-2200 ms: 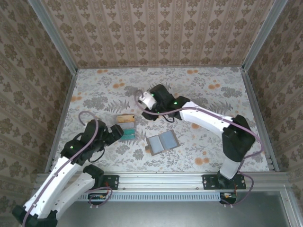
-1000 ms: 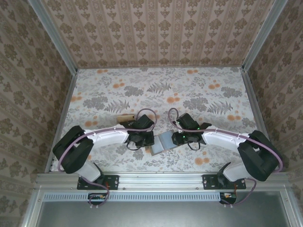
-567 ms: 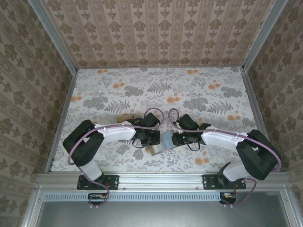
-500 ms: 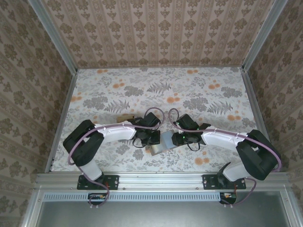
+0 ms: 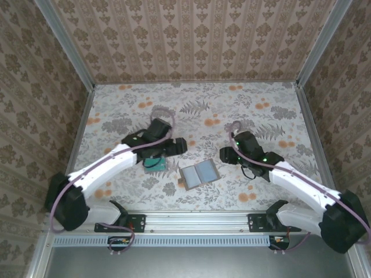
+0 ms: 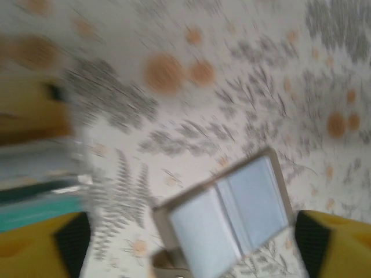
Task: Take the credit cards out of the card holder
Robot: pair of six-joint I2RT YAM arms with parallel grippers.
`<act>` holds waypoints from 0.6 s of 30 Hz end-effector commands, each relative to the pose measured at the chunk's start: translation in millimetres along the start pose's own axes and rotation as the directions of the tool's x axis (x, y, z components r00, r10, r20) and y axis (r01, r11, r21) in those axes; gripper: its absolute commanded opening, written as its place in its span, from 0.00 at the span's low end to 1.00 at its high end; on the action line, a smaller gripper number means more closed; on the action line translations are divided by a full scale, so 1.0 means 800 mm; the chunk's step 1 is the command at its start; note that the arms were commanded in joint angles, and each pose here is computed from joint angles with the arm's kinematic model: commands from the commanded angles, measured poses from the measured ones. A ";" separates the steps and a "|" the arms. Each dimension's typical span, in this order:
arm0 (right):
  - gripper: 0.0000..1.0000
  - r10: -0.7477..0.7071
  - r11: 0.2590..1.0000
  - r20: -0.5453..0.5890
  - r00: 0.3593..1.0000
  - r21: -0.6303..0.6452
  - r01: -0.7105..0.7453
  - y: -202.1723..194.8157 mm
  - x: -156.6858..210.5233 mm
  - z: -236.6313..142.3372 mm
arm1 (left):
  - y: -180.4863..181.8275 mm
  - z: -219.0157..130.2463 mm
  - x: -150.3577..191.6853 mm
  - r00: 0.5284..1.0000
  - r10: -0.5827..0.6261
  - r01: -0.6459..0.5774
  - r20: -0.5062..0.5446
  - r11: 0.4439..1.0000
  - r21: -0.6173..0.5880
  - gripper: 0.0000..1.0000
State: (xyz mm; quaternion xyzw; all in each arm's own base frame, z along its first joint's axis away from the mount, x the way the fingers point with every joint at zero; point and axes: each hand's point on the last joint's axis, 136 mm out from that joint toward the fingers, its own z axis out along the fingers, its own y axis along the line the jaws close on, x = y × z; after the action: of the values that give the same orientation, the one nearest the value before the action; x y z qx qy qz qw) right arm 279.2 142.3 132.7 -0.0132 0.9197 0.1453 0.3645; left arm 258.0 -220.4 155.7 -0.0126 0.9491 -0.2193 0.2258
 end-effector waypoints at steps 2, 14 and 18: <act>0.82 0.006 0.984 0.175 0.984 0.173 -0.037 -0.049 -0.040 -0.039 | 0.086 -0.052 -0.031 0.994 -0.011 0.033 0.108 0.980 -0.197 1.00; 1.00 -0.136 0.882 0.404 0.905 0.466 -0.075 -0.136 -0.093 -0.073 | 0.281 -0.128 -0.085 0.876 0.002 0.285 0.483 0.804 -0.521 1.00; 1.00 -0.232 0.827 0.338 0.912 0.562 0.002 -0.160 -0.091 -0.050 | 0.323 -0.120 -0.094 0.857 0.103 0.271 0.505 0.743 -0.612 1.00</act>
State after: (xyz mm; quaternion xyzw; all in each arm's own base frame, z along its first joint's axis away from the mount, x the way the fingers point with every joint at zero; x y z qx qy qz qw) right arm 313.0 17.2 176.0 0.0827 0.8421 -0.0884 0.5256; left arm 285.5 37.5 144.3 -0.2149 0.8955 0.0692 0.3835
